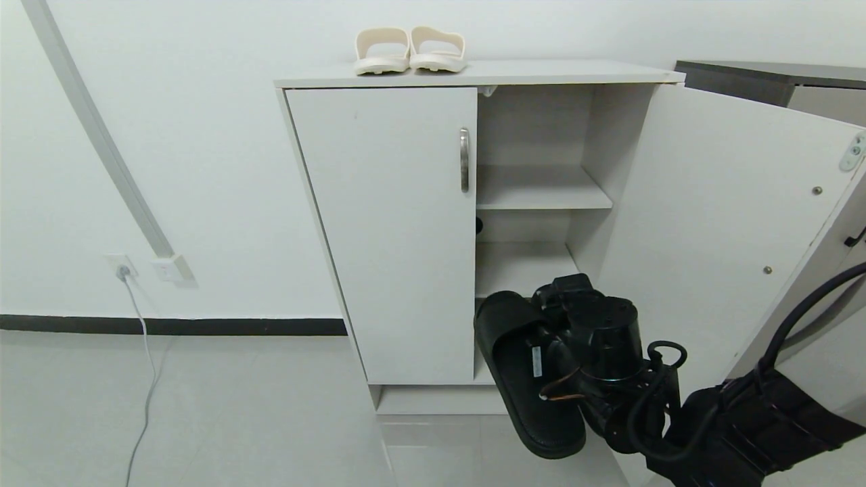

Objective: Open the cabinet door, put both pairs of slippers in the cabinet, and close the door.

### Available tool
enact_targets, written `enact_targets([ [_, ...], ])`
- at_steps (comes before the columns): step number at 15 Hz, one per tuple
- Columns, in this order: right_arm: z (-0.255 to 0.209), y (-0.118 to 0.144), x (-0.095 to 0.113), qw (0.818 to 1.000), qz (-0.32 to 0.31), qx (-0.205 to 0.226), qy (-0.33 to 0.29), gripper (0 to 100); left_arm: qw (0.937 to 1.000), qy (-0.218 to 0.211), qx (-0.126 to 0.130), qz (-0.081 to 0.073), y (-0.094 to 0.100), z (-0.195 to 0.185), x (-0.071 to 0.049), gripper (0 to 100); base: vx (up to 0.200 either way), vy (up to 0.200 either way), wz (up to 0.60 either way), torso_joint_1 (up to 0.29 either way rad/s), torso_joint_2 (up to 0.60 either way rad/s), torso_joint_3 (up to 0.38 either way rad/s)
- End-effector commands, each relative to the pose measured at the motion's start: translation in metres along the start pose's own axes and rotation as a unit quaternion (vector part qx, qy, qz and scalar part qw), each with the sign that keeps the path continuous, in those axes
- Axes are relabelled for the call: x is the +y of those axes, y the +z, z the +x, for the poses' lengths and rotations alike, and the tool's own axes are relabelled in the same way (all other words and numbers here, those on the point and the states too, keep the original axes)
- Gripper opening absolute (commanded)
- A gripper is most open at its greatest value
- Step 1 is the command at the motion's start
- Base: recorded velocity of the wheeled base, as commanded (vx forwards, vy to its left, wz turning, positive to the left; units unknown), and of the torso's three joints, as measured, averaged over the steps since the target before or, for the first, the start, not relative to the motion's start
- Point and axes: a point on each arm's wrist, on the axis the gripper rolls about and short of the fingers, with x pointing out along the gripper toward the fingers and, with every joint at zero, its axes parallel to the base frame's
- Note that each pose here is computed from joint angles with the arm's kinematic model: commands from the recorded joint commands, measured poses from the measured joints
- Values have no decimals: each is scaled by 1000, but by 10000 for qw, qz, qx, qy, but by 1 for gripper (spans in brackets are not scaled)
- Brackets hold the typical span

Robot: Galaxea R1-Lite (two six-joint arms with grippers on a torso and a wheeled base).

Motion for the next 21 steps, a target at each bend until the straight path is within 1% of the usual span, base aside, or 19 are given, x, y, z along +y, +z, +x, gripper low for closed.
enact_targets([
  [1,-1,10,0,9999,75,-145,-3,0,10000,13,18,-53,0,0,0,0,0,0,0,0,0,0],
  [2,0,18,2,9996,128,-227,-55,0,9997,36,19,-222,0,0,0,0,0,0,0,0,0,0],
  [3,5,23,5,9990,152,-250,-330,0,9994,67,12,-337,0,0,0,0,0,0,0,0,0,0],
  [4,13,26,9,9971,188,-252,-699,0,9994,98,13,-337,0,0,0,0,0,0,0,0,0,0],
  [5,19,30,12,9947,316,-302,-929,0,9994,90,12,-337,0,0,0,0,0,0,0,0,0,0],
  [6,20,30,12,9941,302,-265,-1003,0,9994,106,13,-337,0,0,0,0,0,0,0,0,0,0],
  [8,20,31,12,9939,295,-251,-1028,0,9995,75,12,-314,0,0,0,0,0,0,0,0,0,0],
  [9,19,32,12,9939,297,-262,-1027,0,9996,67,12,-284,0,0,0,0,-200,-200,0,-2,2,-2],
  [12,18,31,14,9941,293,-260,-1013,0,9996,67,12,-284,0,0,0,0,-200,-200,0,5,2,-2],
  [14,10,25,21,9956,272,-233,-868,0,9995,98,13,-299,0,0,0,0,0,0,0,0,0,0],
  [16,11,26,27,9962,285,-275,-778,0,9995,75,12,-299,0,0,0,0,0,0,0,0,0,0],
  [21,20,21,23,9959,257,-208,-847,0,9995,90,13,-307,0,0,0,0,0,0,0,0,0,0],
])
